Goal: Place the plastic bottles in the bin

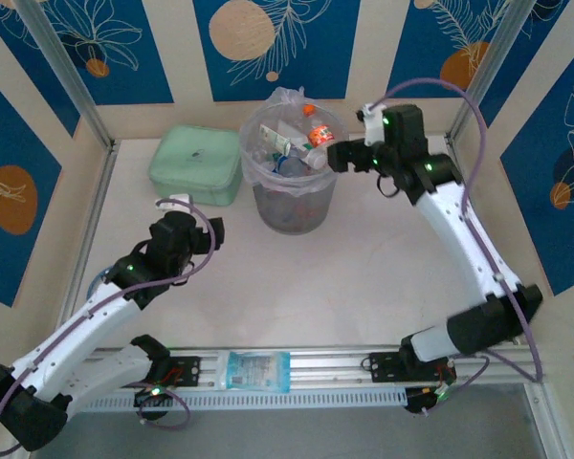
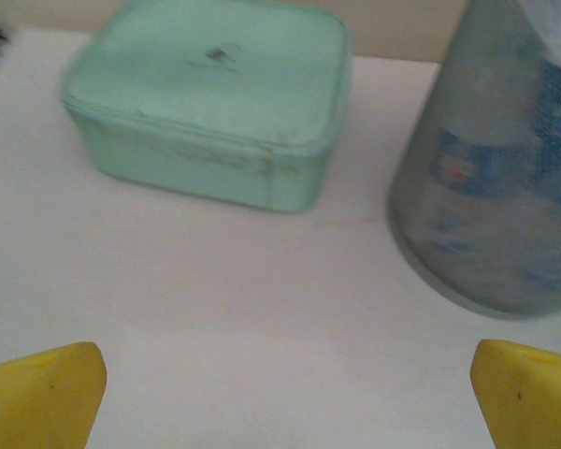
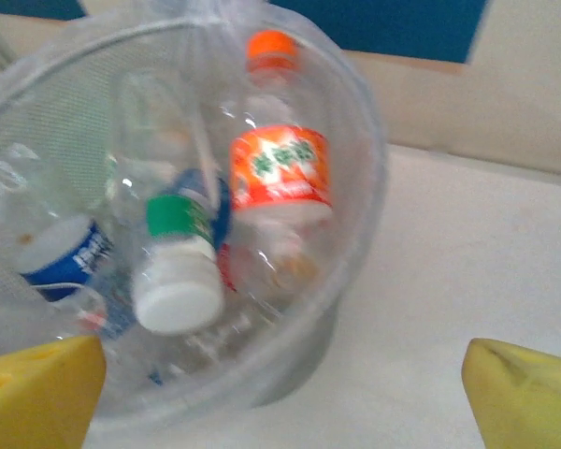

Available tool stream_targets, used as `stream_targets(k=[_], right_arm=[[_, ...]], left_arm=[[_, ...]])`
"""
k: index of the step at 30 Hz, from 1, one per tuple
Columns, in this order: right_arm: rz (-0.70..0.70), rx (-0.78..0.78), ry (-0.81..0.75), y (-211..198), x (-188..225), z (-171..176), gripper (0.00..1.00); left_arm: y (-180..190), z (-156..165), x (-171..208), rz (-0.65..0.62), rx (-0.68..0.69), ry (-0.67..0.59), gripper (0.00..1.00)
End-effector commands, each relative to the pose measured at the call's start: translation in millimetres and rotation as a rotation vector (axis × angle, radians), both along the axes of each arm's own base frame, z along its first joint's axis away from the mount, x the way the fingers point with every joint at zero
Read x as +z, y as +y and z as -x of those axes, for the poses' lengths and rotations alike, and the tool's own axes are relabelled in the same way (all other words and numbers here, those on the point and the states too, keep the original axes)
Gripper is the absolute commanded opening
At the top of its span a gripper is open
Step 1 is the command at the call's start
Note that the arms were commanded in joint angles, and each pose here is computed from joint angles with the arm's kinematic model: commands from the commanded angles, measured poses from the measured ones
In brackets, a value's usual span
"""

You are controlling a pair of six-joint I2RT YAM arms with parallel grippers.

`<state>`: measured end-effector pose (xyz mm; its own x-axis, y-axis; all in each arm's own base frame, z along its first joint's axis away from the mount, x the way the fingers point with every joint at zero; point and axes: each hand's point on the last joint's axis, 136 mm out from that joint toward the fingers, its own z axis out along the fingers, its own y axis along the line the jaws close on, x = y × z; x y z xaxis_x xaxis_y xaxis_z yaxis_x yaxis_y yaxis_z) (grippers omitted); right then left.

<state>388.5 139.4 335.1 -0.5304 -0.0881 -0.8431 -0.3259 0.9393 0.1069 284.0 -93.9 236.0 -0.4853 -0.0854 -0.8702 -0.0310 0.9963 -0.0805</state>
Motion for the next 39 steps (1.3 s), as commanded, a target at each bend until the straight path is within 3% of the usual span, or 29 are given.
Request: stream_targets(k=[1, 6, 9, 16, 21, 26, 30, 39], right_arm=[[-0.001, -0.117, -0.097, -30.2, -14.3, -1.0, 0.99], [0.062, -0.242, 0.020, -72.2, -82.8, 25.9, 0.99], [0.032, -0.334, 0.055, -93.0, -122.6, 38.7, 0.99], [0.022, -0.334, 0.072, -103.7, -204.9, 48.4, 0.99], [-0.016, -0.282, 0.104, -92.8, -241.9, 44.3, 0.99], [0.001, -0.240, 0.090, -87.5, -244.7, 31.9, 0.99], [-0.005, -0.240, -0.011, -89.6, -234.5, 19.3, 0.99], [-0.016, -0.238, -0.088, -96.6, -226.4, 2.6, 0.99]], left_arm=[[35.6, -6.0, 6.0, -0.194, 0.103, -0.091, 1.00], [56.8, -13.6, -15.8, -0.299, 0.159, -0.124, 1.00], [72.0, -16.9, -33.3, -0.367, 0.208, -0.113, 1.00], [86.4, -29.8, -79.5, -0.446, 0.214, -0.060, 1.00], [84.3, -44.1, -104.0, -0.439, 0.166, -0.110, 1.00], [80.4, -55.5, -119.9, -0.484, 0.116, -0.063, 1.00], [69.6, -72.4, -118.3, -0.492, 0.047, -0.121, 1.00], [63.1, -99.1, -116.5, -0.515, 0.036, -0.166, 1.00]])
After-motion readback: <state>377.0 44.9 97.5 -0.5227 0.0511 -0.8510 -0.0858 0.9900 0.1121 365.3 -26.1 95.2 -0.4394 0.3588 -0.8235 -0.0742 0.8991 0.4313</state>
